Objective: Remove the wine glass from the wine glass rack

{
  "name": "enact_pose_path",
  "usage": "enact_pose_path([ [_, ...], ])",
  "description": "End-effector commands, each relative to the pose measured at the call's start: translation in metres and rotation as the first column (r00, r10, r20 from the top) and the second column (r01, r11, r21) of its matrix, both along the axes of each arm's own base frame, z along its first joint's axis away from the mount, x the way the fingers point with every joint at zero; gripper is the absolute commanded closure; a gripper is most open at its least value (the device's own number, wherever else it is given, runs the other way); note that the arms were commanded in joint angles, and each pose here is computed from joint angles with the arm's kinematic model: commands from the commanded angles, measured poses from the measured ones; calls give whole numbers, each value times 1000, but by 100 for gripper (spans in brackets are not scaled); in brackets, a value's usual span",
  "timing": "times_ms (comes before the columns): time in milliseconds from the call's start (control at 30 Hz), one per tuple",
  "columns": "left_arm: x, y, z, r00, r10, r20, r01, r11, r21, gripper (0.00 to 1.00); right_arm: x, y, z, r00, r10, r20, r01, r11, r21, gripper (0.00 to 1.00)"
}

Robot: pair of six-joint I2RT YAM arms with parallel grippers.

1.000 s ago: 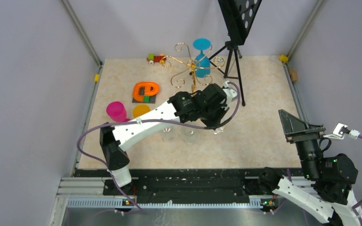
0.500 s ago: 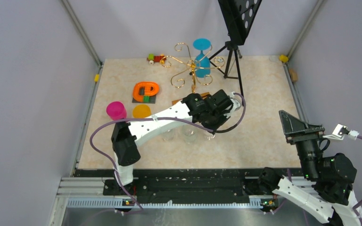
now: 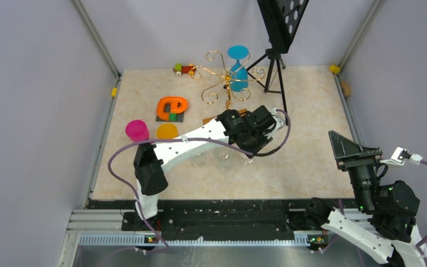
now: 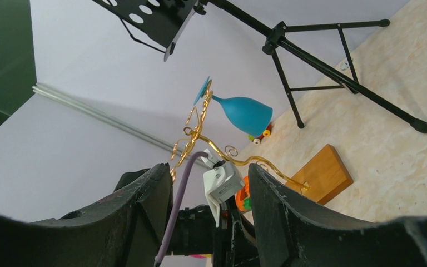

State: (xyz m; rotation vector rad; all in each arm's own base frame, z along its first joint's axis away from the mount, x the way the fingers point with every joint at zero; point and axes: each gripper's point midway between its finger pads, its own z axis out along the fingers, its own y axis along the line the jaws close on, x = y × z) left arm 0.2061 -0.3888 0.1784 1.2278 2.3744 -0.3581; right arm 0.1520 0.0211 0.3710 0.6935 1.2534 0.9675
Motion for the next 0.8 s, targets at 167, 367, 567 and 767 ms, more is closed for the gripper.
enact_pose_path([
  [167,22,-6,80,984,70,166,-40,984,-175,37,-3,-3,7,1000,5,19,-6,999,34,44],
  [367,24,0,147,969,95,228,-11,938,-345,32,-3,0,7,1000,13,19,-14,999,32,43],
  [567,55,37,235,923,265,277,-55,807,-588,22,3,8,3,1000,14,-16,-14,1000,3,44],
  [767,111,100,318,837,515,184,-138,524,-841,7,9,16,-4,999,13,-45,-14,1000,-12,44],
])
